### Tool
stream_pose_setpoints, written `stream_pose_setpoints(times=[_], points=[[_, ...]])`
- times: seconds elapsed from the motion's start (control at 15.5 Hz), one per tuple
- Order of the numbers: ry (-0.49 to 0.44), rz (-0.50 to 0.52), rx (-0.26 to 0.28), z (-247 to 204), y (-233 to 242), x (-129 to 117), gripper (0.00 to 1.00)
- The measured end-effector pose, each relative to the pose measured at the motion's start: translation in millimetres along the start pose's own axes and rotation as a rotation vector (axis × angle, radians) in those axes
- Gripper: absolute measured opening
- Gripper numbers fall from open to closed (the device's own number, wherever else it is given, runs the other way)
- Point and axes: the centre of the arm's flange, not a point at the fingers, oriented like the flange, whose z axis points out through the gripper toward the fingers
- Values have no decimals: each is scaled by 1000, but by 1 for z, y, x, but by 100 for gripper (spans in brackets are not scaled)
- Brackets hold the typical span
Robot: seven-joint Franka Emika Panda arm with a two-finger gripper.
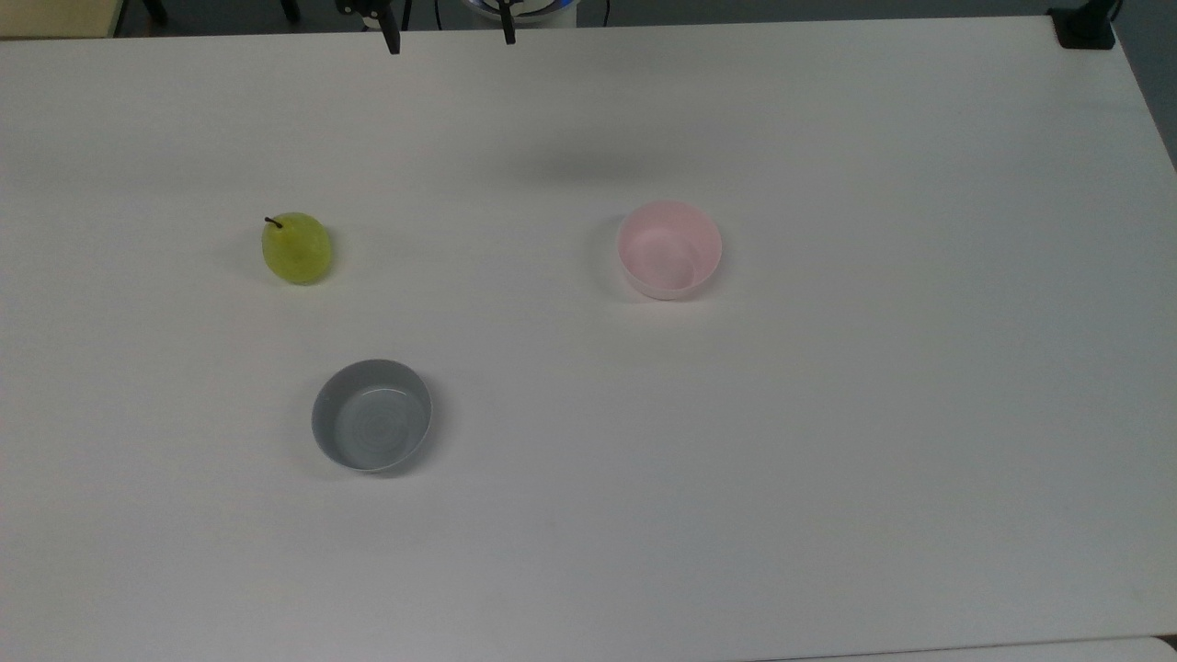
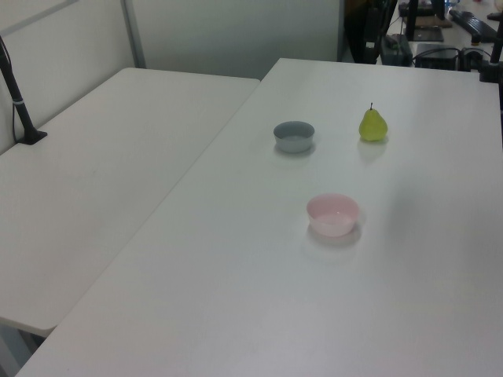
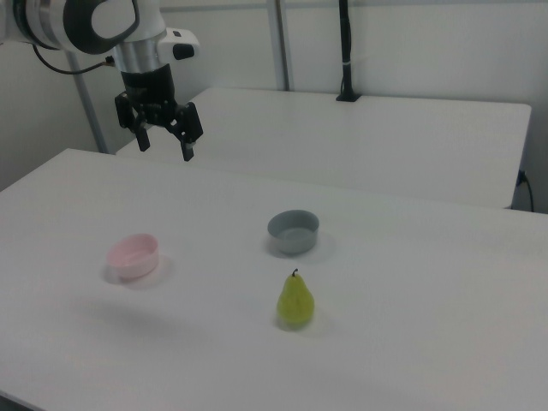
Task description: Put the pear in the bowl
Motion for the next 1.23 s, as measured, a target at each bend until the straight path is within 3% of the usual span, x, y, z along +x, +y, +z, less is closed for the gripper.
stream_pose_setpoints(times=[0.9, 1.23], points=[[1, 3, -1, -1, 3, 0, 100], [-5, -170, -65, -6, 29, -4, 100]])
